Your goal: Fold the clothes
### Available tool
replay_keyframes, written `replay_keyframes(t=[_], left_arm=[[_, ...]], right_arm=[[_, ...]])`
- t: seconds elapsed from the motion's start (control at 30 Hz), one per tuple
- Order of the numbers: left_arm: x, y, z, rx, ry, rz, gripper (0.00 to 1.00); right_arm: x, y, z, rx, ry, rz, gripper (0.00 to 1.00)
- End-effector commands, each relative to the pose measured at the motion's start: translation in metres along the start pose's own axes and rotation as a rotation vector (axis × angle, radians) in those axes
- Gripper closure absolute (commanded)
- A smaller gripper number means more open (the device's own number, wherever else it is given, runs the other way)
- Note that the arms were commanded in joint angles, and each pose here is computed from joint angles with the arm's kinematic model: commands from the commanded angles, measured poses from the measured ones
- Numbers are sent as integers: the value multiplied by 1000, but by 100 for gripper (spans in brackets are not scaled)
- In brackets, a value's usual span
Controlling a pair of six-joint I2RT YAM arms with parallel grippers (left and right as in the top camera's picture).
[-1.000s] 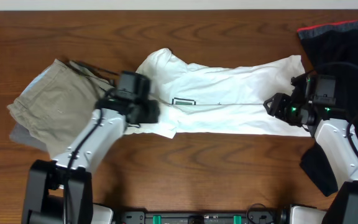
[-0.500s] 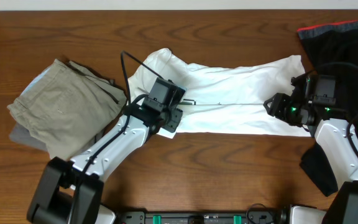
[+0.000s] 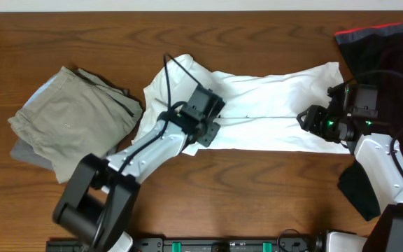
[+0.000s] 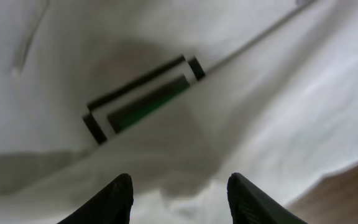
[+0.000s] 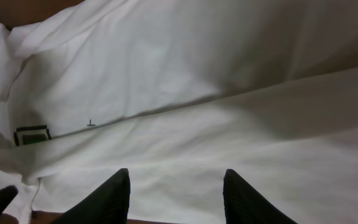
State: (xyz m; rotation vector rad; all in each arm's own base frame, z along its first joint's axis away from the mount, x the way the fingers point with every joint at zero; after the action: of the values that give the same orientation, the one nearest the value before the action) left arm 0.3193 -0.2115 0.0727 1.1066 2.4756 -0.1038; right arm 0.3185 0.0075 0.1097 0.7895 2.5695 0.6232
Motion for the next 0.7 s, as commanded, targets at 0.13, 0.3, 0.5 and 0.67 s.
replay_keyframes(t=[0.13,0.3,0.5,0.67], left_arm=[[-1,-6,9,-32,68,89,48],[0,-6,10,-60,80,108,49],[4,-8,16,-53,99,112,54],[9,-11,25,-46,124,117,58]], right_arm=[[-2,3,0,2,-5,-22,53],[-2,3,0,2,-7,-22,53],[-3,1,0,14,-14,-22,53],[-3,1,0,14,-14,-22,53]])
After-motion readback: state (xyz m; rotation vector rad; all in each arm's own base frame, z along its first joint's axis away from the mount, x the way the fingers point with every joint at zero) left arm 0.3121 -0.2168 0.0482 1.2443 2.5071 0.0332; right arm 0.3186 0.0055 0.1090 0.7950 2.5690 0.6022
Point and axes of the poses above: each gripper's point midway between its finger pads, its own z axis out along the fingers, its own y axis along the line the jaws close on, x = y × z, the point moved 4 cm from there along -z, back along the fingers, and after that the axes turned 13 degrees about z, right-handed, at the moved point
